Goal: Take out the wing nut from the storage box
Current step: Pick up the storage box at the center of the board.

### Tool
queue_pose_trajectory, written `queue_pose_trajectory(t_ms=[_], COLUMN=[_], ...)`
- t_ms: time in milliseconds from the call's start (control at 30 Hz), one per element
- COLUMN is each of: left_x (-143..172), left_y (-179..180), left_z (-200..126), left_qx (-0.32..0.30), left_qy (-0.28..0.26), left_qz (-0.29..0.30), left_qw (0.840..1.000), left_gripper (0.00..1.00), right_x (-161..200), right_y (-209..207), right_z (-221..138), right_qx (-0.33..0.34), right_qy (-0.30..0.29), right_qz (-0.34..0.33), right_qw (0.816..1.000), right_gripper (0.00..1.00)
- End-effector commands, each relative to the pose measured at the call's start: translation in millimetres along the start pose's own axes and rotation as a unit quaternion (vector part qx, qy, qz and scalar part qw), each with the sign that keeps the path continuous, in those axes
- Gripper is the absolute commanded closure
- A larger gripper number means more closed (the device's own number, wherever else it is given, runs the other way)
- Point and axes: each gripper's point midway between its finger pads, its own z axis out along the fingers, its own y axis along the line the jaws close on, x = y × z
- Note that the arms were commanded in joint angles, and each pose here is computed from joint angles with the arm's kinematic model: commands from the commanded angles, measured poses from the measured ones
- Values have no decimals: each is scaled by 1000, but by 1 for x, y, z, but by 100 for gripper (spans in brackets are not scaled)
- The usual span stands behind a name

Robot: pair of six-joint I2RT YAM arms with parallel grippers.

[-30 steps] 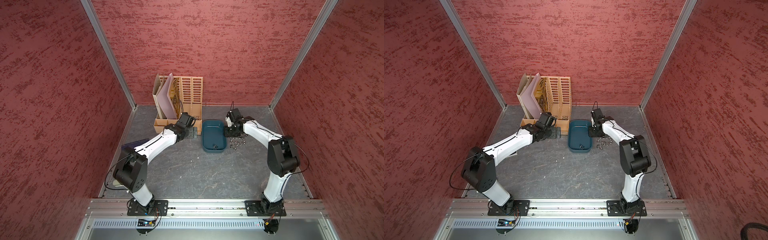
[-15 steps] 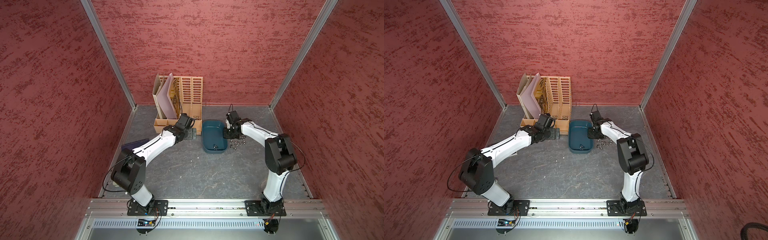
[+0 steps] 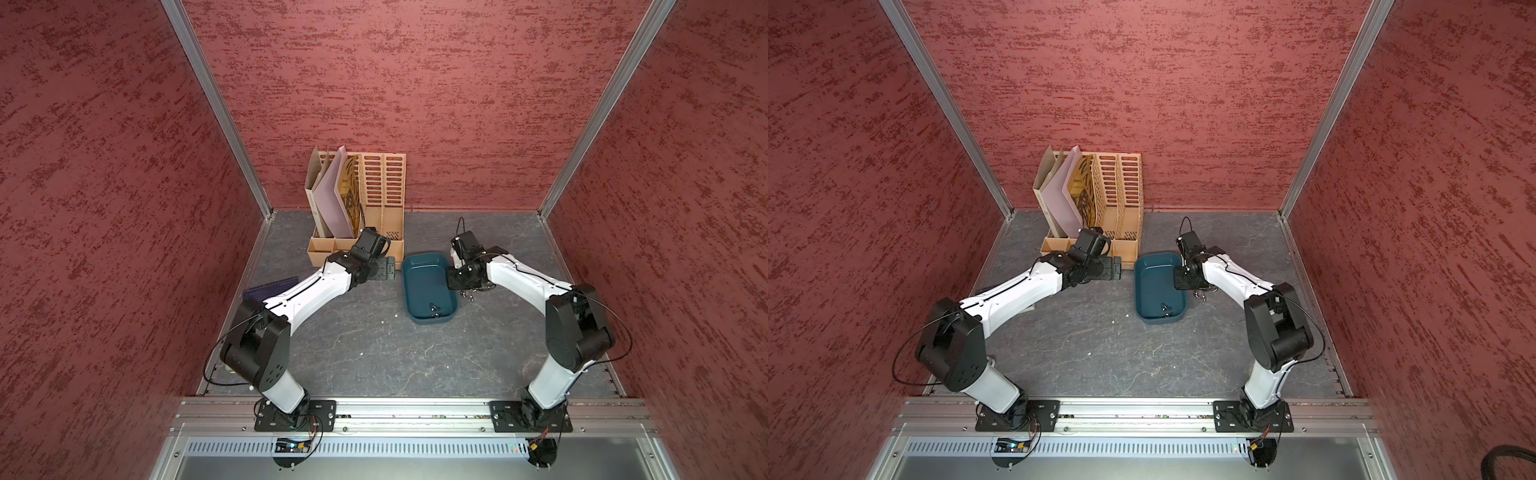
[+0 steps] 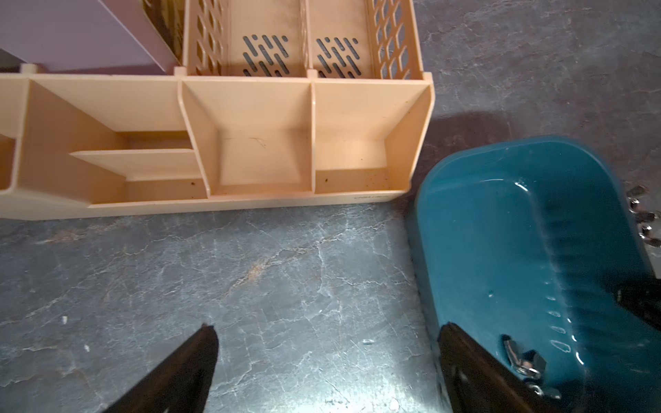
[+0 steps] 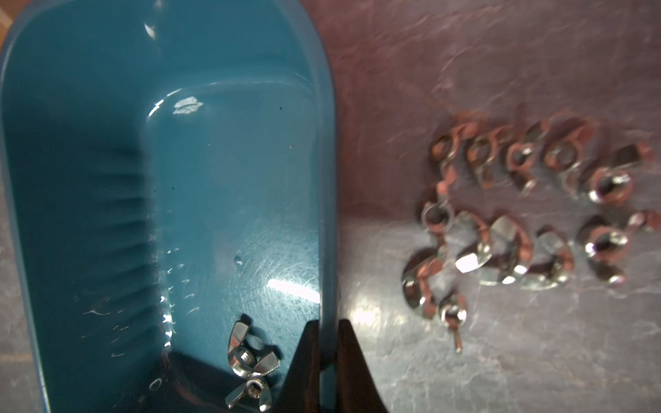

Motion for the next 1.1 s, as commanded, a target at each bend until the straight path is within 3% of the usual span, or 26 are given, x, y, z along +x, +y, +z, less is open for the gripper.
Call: queue_pose_trajectory(t_ms=[0,333,667,933,1067], left_x=[12,28,33,39,42], left_y=[-15,-12,-7,-25,-20], left_z=[1,1,-3,9,19], left_qx=[34,22,58,109,96], left_qy=[22,46,72,100,115], left_qz=[7,46,122,156,151], left_qw=[999,998,988,977,977], left_gripper=[0,0,0,0,0], right_x=[17,25,20,17,12], right_y=[3,22,51,72,81], right_z=[-6,8,11,22,25], right_qx=[5,-40,-85,-102,-110], right_qy=[12,35,67,68,59], right_qz=[-30,-144,-312,-369,-381], right_qw=[999,988,944,921,916], right_gripper=[99,100,98,97,97])
